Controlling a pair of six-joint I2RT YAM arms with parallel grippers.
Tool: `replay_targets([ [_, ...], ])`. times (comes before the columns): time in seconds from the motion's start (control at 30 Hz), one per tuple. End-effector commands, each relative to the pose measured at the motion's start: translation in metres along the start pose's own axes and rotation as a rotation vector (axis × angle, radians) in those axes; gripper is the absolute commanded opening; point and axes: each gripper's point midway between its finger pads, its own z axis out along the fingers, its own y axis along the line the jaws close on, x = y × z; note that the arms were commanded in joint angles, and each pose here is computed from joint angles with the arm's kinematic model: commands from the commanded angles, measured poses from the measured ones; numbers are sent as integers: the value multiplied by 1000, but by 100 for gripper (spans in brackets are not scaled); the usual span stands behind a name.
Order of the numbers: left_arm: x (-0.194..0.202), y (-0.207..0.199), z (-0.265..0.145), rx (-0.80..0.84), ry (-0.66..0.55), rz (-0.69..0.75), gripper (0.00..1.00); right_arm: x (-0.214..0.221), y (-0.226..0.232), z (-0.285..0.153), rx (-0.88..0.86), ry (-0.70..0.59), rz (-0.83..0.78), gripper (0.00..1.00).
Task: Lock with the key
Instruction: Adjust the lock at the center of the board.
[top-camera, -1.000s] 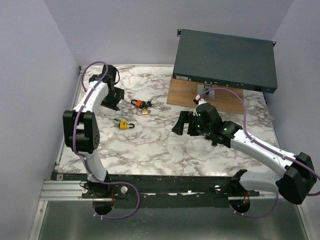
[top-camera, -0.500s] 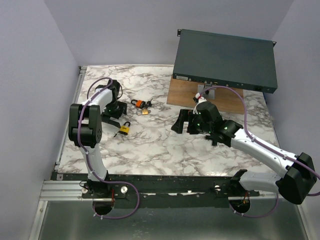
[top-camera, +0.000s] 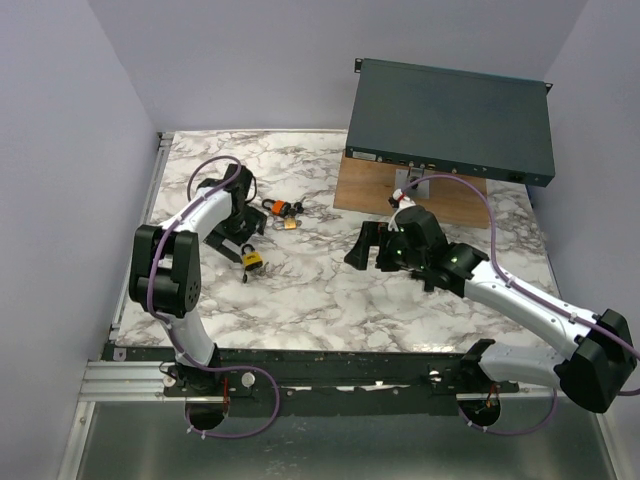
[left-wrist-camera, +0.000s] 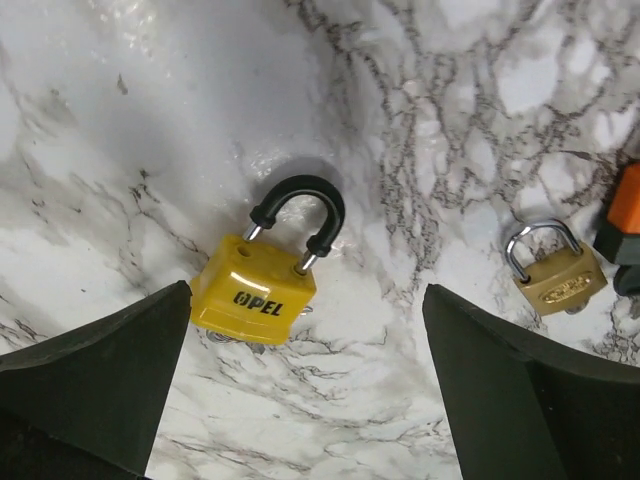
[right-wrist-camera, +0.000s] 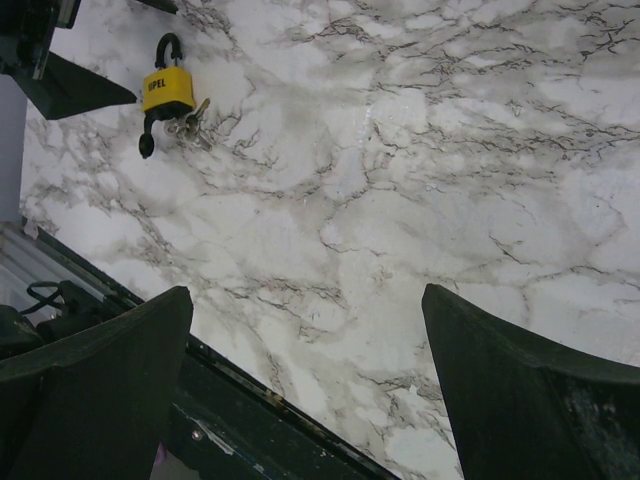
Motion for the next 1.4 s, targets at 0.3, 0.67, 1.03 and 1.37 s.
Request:
replay_targets([
  [0.3, -14, 0, -1, -94, -96, 393, 88, -2, 7, -11, -46, -40, 27, 100],
  [0.67, 13, 2, 7, -75, 1, 371, 83, 3, 7, -16, -67, -38, 32, 100],
  [1.03, 47, 1, 10, -49, 150, 229, 75, 6, 7, -23, -84, -41, 32, 100],
  [1.37, 37, 26, 6, -93, 57, 76, 77, 11, 4, -26, -86, -40, 33, 100],
])
